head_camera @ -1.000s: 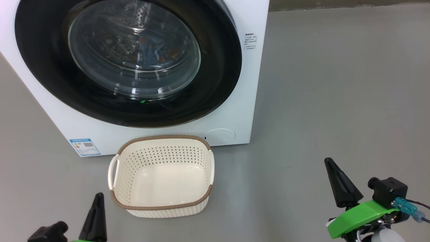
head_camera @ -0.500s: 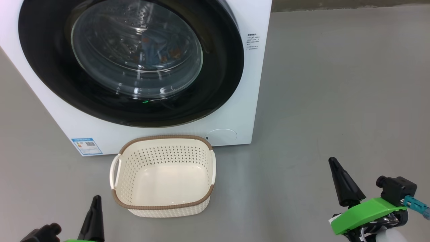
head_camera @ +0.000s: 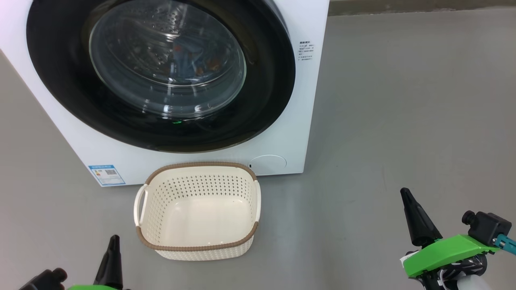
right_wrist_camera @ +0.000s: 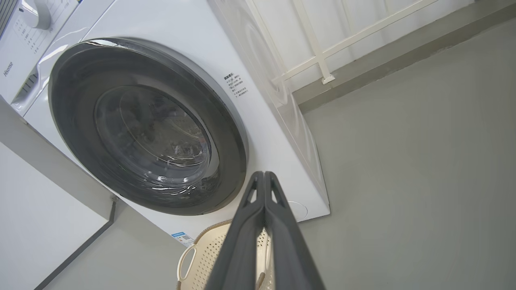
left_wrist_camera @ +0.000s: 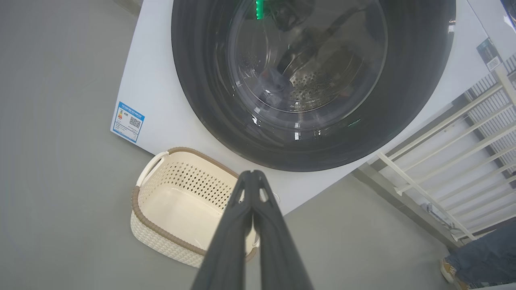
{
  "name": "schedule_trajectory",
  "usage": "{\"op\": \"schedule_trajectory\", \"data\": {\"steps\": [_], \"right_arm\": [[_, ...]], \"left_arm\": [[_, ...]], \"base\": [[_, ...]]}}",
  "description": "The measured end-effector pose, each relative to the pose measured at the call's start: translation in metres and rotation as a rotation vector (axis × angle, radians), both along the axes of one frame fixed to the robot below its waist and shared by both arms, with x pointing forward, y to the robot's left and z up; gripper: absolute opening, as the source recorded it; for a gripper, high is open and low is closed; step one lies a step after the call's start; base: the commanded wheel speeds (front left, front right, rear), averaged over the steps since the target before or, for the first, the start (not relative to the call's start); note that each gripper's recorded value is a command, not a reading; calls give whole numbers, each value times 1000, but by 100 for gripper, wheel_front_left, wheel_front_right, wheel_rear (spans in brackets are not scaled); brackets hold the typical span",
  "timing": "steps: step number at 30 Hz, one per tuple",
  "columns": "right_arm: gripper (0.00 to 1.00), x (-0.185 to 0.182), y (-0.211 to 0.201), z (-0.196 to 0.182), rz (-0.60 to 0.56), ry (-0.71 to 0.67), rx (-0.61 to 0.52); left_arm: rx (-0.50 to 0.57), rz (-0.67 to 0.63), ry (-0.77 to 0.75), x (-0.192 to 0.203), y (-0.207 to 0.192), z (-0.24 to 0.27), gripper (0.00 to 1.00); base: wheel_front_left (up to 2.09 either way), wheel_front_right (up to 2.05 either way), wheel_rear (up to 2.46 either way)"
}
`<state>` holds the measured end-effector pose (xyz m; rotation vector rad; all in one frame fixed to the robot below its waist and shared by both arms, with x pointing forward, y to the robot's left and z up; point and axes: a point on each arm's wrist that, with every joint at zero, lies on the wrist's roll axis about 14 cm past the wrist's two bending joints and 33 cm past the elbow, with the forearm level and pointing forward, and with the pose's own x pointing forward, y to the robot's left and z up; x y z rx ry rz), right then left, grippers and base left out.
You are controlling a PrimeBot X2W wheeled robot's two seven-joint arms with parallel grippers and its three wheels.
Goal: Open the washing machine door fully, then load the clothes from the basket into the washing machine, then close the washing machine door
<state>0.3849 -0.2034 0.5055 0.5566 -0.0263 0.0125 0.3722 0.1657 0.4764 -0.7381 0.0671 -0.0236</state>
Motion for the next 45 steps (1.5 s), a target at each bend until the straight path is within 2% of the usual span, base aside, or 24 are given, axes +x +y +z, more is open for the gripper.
{"op": "schedule_trajectory", "data": {"steps": [45], "right_arm": [[0, 2, -4, -7, -39, 49, 494]], "left_arm": [[-409, 57, 62, 2, 13, -2, 0]], "base": [[0, 0, 0]]}}
